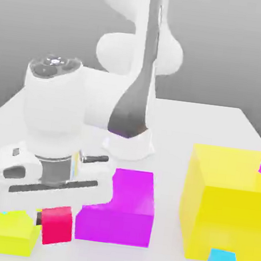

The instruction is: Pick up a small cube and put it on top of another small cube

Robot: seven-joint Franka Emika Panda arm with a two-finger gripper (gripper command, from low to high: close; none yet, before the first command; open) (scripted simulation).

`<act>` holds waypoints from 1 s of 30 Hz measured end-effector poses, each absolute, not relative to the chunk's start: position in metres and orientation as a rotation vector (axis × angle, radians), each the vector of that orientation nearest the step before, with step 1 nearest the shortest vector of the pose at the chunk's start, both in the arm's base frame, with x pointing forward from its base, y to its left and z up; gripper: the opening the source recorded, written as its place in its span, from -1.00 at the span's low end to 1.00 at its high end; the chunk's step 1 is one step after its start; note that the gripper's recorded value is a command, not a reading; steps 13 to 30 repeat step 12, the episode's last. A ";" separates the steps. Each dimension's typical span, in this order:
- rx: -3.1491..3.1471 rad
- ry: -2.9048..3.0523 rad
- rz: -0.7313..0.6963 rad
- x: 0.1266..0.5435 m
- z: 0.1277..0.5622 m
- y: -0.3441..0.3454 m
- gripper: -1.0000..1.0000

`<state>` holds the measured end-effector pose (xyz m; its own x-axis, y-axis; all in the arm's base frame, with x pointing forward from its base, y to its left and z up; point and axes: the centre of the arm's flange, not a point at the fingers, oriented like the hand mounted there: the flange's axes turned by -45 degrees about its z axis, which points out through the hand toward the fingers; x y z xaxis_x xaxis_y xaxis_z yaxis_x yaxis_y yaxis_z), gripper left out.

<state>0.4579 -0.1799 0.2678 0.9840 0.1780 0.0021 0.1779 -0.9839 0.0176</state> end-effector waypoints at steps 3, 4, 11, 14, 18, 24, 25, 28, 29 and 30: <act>3.135 0.001 0.003 0.407 0.293 -0.251 -1.00; 3.138 -0.094 0.002 0.388 0.295 -0.273 -1.00; 3.144 -0.052 0.001 0.392 0.241 -0.260 1.00; 3.144 -0.052 0.001 0.392 0.241 -0.260 1.00; 3.144 -0.052 0.001 0.392 0.241 -0.260 1.00; 3.144 -0.052 0.001 0.392 0.241 -0.260 1.00; 3.144 -0.052 0.001 0.392 0.241 -0.260 1.00; 3.144 -0.052 0.001 0.392 0.241 -0.260 1.00; 3.144 -0.052 0.001 0.392 0.241 -0.260 1.00; 3.144 -0.052 0.001 0.392 0.241 -0.260 1.00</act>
